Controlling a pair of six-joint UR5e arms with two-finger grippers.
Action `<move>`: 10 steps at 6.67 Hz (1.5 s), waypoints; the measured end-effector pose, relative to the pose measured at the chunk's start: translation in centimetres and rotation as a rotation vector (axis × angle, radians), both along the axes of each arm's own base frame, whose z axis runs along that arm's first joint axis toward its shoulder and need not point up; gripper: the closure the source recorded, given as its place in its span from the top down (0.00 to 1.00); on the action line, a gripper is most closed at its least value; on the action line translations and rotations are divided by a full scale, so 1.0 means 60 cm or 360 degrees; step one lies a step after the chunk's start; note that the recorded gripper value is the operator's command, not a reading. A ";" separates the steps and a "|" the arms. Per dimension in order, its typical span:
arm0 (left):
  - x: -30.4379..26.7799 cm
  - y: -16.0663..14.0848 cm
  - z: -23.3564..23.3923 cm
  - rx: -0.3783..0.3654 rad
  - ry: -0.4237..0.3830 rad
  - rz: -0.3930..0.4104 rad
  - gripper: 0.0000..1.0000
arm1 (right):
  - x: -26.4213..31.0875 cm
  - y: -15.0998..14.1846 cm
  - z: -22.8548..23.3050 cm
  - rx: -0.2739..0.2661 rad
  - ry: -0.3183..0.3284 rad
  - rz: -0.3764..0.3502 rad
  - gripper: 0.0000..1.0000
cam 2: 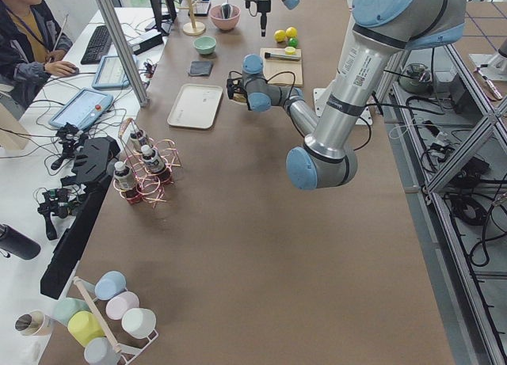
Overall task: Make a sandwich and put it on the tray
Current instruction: 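Grasp the white plate rim with the left gripper, then carry the plate with the left gripper and set it on the white tray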
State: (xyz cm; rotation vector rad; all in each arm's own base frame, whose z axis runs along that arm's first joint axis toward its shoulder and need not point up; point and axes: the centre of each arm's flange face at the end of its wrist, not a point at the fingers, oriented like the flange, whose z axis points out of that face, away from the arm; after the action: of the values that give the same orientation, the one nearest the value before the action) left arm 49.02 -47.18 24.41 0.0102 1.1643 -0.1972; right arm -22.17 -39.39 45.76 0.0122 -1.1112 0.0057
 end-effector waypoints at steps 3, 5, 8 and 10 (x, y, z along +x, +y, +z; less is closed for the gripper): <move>-0.012 -0.203 -0.011 -0.0150 -0.0029 -0.0113 0.00 | 0.084 0.017 0.072 0.0064 0.0069 -0.0015 1.00; 0.012 -0.292 0.024 -0.0117 -0.0039 -0.0111 0.00 | 0.091 0.023 0.084 0.0062 0.0085 -0.0018 1.00; 0.054 -0.351 0.054 -0.0057 -0.0075 -0.0093 0.00 | 0.091 0.023 0.086 0.0062 0.0091 -0.0015 1.00; 0.061 -0.359 0.060 -0.0036 -0.0088 -0.0085 0.31 | 0.091 0.022 0.088 0.0063 0.0098 -0.0010 1.00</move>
State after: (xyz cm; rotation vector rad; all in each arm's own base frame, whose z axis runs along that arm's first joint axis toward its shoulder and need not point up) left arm 52.71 -68.71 28.02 0.0264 1.1073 -0.2560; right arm -16.69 -38.06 51.04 0.0442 -1.0499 -0.0221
